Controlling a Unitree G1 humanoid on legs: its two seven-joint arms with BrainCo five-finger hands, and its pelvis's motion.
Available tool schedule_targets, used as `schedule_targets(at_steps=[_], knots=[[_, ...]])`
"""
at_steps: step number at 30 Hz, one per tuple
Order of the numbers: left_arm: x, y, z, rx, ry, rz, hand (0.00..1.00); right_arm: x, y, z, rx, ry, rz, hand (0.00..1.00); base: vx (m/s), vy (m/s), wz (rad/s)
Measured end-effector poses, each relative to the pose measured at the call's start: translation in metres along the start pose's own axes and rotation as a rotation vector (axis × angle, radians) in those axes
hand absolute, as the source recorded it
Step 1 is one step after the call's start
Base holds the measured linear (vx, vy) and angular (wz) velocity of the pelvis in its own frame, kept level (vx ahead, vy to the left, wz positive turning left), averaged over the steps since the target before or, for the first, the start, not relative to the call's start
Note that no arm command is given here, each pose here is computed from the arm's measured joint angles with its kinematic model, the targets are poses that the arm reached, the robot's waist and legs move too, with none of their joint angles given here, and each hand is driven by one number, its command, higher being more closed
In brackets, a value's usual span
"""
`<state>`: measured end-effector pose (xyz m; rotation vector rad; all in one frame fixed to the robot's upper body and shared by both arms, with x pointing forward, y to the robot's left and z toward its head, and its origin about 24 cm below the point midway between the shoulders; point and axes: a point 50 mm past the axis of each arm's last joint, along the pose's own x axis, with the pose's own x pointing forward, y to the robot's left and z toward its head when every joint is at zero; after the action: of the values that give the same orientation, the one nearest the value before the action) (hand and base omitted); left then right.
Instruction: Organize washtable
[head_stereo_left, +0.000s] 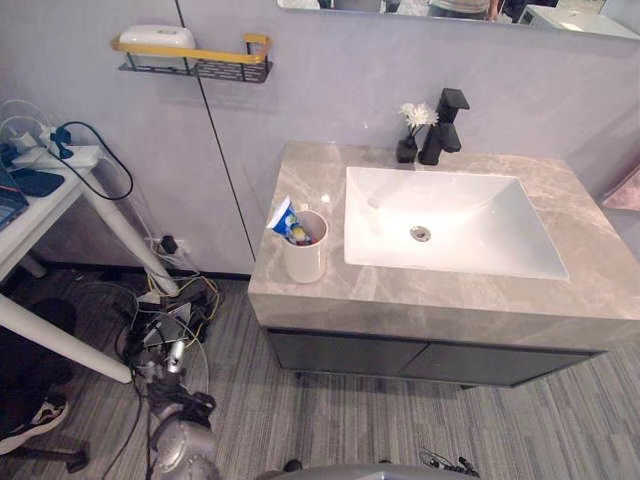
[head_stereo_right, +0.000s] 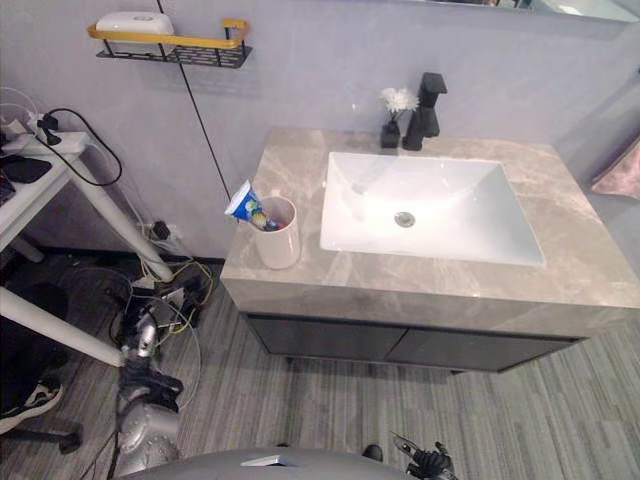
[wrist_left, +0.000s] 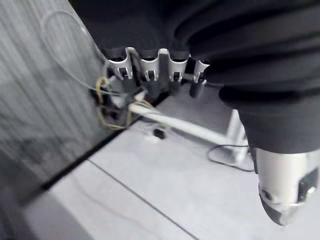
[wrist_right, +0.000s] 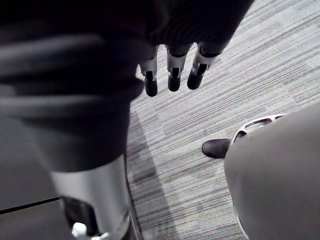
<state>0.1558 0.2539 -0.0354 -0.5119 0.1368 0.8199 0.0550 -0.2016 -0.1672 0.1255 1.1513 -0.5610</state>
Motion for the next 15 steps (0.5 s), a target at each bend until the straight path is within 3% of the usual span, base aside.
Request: schedule_targets(at_steps=[7,15], knots=[[-0.010,-0.038,0.071,-0.174,-0.325,-0.130,0.00,-0.001,0.002,-0.003,0.017,0.007,0.008,0.00,0.02,-0.002,0.12],[-0.038,-0.044,0.124,-0.241,-0.572,-0.216,0.00,-0.003,0.003,-0.008,0.025,0.015,0.010,0.00,-0.08,0.010,0.05]])
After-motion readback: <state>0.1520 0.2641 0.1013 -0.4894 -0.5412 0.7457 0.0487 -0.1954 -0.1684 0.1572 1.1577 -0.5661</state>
